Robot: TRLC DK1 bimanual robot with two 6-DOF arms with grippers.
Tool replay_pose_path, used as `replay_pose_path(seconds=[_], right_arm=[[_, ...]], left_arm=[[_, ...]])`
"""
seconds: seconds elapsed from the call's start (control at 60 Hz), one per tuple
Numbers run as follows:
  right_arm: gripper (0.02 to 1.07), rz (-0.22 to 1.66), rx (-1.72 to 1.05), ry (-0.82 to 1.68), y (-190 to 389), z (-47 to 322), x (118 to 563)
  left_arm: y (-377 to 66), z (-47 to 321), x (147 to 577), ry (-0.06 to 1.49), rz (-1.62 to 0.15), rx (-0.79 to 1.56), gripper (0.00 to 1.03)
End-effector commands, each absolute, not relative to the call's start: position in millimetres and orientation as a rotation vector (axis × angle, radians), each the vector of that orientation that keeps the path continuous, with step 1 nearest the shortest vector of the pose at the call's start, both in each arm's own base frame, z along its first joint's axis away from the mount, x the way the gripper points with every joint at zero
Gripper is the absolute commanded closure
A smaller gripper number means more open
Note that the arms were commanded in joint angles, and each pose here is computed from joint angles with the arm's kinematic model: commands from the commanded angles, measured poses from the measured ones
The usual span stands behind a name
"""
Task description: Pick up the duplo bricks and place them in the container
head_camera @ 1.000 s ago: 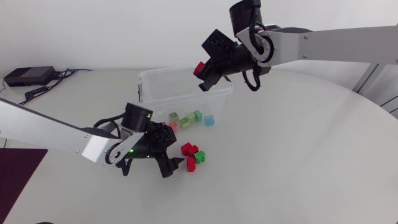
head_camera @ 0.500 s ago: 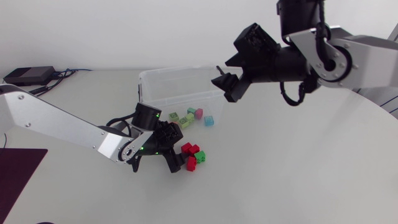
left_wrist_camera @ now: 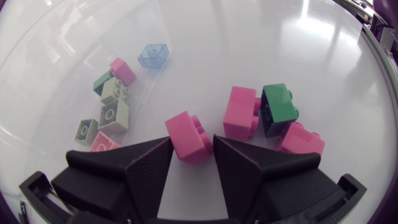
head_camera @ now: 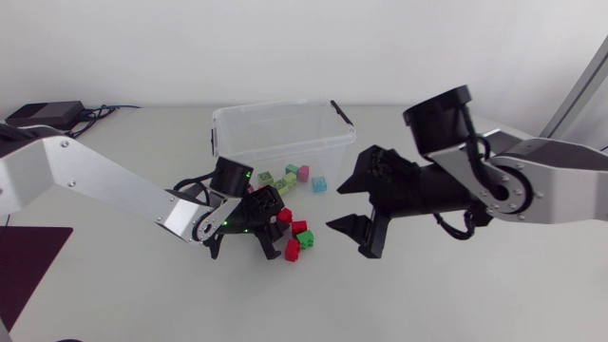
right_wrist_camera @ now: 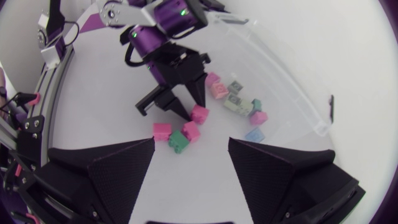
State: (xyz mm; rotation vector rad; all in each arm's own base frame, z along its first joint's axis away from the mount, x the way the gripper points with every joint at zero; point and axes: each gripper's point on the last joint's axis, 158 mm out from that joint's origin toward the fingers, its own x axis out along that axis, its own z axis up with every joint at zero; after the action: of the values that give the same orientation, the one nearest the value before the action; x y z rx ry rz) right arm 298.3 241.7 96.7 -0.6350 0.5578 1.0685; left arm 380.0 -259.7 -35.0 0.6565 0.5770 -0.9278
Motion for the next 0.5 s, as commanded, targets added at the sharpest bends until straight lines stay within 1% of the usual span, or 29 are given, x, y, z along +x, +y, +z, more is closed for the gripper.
replay_pose_path(seconds=[0.0,0.133,0.217,0.317,0.483], right_arm=[[0.21,1.138,-0.690,0.637,244.6,62.5,292.9],[0.21,1.182,-0.735,0.693,249.7,34.0,298.3],[0.21,1.217,-0.772,0.732,252.8,17.0,300.0],[0.22,1.238,-0.791,0.754,259.1,7.2,303.9],[0.22,1.260,-0.813,0.778,266.1,-1.9,307.6]], left_arm=[[-262.4,-32.9,379.8,0.573,-0.924,0.647,0.70],[-254.2,-5.3,370.1,0.532,-0.918,0.643,0.70],[-242.8,24.4,362.0,0.491,-0.909,0.643,0.70],[-229.3,59.2,355.3,0.442,-0.896,0.623,0.70],[-220.3,96.6,351.2,0.380,-0.881,0.607,0.70]])
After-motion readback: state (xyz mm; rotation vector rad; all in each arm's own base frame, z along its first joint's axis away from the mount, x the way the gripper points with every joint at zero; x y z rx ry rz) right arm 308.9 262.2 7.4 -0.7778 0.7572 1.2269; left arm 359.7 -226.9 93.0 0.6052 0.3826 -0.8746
